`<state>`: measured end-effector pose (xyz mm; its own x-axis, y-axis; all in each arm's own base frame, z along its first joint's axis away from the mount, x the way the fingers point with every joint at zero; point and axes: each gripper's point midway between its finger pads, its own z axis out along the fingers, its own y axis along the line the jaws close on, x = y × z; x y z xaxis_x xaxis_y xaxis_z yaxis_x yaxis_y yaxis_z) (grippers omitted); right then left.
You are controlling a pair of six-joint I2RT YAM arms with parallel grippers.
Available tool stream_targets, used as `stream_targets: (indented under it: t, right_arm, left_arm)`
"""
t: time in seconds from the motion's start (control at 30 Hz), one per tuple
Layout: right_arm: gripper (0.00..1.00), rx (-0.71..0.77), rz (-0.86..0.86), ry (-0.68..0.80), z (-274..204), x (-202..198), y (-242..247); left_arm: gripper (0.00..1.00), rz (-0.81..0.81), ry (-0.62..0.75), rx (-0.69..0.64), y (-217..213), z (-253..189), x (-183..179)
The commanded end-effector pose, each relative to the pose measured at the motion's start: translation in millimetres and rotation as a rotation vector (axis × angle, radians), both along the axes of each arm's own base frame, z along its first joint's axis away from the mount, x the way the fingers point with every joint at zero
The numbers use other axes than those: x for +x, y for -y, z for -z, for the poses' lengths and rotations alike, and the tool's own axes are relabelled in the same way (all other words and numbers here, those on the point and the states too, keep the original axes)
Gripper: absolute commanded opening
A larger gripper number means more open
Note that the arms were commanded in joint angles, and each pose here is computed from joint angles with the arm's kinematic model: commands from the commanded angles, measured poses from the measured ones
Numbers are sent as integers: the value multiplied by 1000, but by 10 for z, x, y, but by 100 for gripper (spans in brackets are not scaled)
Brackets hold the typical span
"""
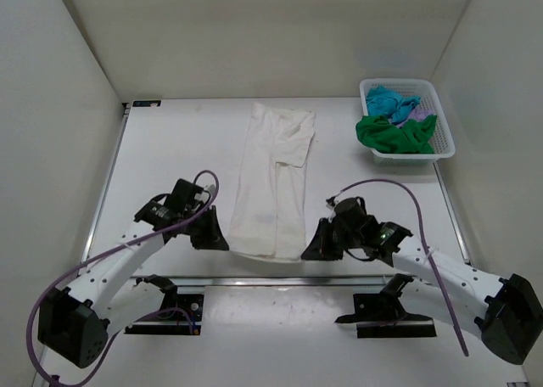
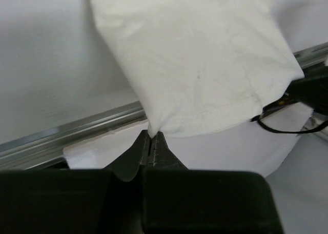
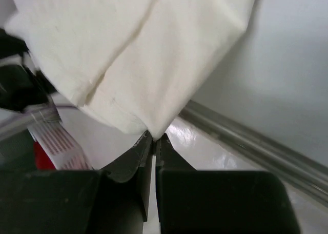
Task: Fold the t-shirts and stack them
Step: Grab the bottom of the folded rectangular tshirt with both arms, then fold the folded rectangular tshirt in 1/3 of the way
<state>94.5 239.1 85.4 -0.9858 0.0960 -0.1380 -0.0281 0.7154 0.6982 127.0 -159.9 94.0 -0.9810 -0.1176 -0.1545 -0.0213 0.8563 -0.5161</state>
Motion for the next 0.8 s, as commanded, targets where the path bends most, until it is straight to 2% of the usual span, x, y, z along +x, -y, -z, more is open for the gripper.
stream_targets:
  t: [0.0,0.13,0.2,0.27,0.37,0.57,0.77]
  right_arm:
    - [0,49,28,106,-441,437,43]
    - [1,63,86,194,-668,1140,194]
    - [0,48,93,235,-721,1440,249]
    - [0,13,83,233,-663,1770,277]
    - [0,-34,80,262,-595,2106,273]
    - [0,-40,144,272,-502,2635,390]
    - [0,-39,157,254,-299,2933,436]
  left_arm:
    - [0,-3,75,-37,172,-364,373]
    - [0,-39,173,5,260,-532,1038]
    - [0,-57,185,6,293,-554,1250]
    - [0,-101,214,46,249,-524,1589]
    - [0,-135,226,62,227,-477,1882]
    - [0,-133,237,88,362,-391,2333]
    - [0,-137,250,96,480,-315,2745]
